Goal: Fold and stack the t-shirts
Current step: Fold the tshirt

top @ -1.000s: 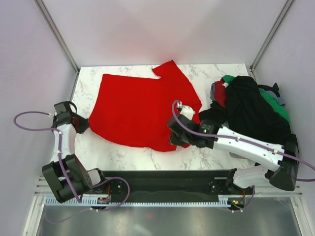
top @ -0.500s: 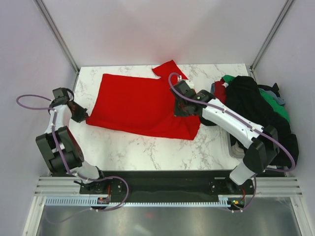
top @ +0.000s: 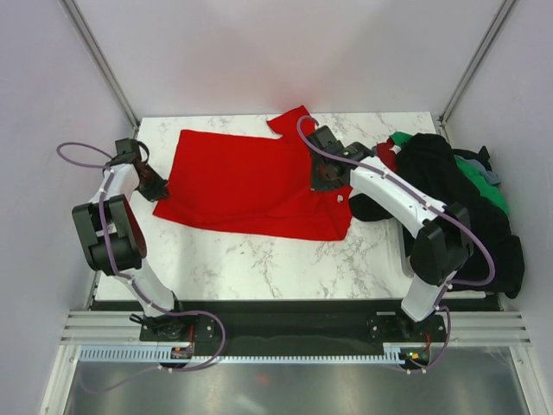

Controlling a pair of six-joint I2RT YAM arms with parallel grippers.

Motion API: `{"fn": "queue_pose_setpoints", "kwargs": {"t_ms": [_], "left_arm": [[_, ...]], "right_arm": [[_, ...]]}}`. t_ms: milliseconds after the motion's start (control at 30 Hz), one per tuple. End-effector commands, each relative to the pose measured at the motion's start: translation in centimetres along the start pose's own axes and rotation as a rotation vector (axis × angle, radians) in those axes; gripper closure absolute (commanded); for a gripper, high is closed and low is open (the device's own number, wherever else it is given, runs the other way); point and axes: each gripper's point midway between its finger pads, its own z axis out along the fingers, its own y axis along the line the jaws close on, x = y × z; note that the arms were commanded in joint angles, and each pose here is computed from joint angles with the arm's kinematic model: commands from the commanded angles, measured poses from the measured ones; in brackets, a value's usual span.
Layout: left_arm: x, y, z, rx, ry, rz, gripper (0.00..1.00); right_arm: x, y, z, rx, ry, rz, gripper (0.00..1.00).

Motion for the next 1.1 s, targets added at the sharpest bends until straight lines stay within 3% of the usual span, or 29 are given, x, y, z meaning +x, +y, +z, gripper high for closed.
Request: {"fn": "queue_pose_setpoints", "kwargs": {"t_ms": [0,667,800,833,867,900,967,1033,1067], "left_arm": [[-1.6,-0.1,0.2,-0.031,-0.027,0.055,0.98],[-3.4,-1.1,4.1,-0.072,0.011,0.079,0.98],[-4.5,-2.2,4.9,-0.058,0.02,0.075,0.94],[-4.4,-2.3,5.1,-0.056,0.044,0.074,0.91],[-4.6,-2.7,5.1,-0.046,0.053,0.075,0.66],[-5.9,-3.7,5.2,-0.024,0.041,0.08,0.56],[-6.4,-5.0,3.5,0.004,0.063,0.091,0.36],[-7.2,-5.4,2.0,0.014,0.028,0.101,0.27],[-7.4,-5.2,1.1,0.01,0.009,0.106,0.16]], "right_arm": [[-1.4,-0.9,-0.1,0.014,-0.017,0.001,1.0],[-2.7,-4.7,5.0,0.088,0.043,0.043,1.0],[-4.2,-4.4,6.7,0.08,0.04,0.06,0.98],[-4.4,-5.0,8.0,0.099,0.055,0.071,0.9],[-6.1,-4.8,8.0,0.089,0.023,0.093,0.79],[-7.1,-5.7,8.4,0.098,0.018,0.119,0.44],[-8.1,-6.8,9.0,0.131,0.043,0.152,0.19],[-9.5,-7.0,7.7,0.124,0.012,0.166,0.17],[-9.1,-7.2,7.3,0.128,0.013,0.168,0.16]]}}
